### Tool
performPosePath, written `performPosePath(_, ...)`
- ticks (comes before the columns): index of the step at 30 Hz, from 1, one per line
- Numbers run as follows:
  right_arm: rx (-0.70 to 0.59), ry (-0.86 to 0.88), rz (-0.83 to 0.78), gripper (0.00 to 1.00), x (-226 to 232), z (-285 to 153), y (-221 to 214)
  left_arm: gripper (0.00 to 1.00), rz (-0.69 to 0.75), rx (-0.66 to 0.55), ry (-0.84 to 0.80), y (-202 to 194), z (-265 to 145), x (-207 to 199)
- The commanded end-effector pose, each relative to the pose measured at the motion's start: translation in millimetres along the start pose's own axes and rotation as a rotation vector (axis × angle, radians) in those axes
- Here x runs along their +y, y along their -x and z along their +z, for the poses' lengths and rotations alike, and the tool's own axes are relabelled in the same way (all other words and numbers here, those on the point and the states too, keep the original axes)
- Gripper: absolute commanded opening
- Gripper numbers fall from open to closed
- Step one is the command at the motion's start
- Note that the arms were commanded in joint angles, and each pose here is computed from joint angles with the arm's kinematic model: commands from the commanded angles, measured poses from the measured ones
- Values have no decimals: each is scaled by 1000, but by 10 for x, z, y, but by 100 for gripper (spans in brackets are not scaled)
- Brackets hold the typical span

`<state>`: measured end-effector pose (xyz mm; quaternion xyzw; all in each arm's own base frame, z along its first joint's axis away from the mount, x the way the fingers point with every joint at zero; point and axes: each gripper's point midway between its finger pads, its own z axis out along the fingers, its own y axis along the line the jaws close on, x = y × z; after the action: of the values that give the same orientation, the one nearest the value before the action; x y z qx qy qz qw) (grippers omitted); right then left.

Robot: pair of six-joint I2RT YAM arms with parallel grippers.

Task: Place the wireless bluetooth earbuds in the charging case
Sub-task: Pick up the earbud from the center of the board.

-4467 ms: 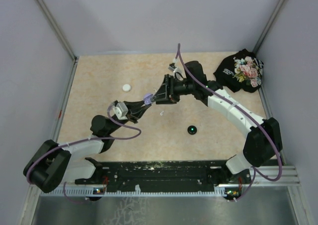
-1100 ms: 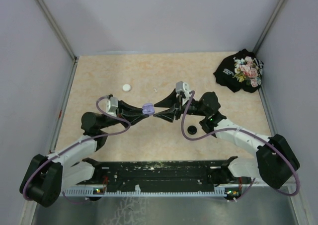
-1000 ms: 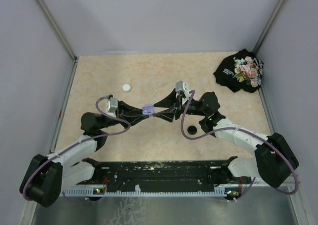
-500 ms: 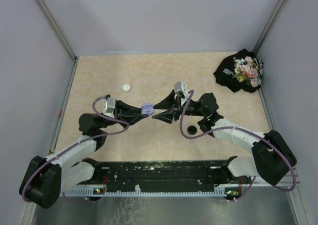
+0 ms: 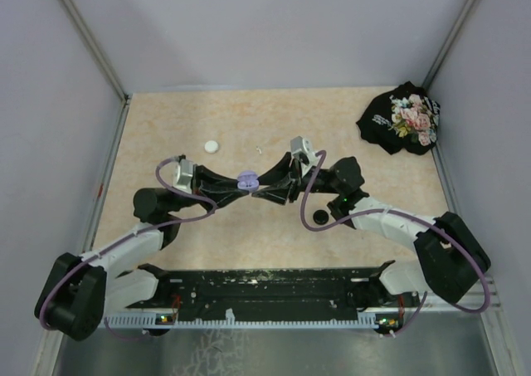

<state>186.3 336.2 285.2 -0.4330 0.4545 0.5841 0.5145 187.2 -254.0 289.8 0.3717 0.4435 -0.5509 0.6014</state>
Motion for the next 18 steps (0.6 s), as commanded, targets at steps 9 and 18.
performPosePath(9,-58,70,-57,34,129,86,192,0,41,-50,-51,165,76,-90)
performPosePath(18,-65,87,-30,29,155,96,163,0,42,-76,-76,185,121,-133)
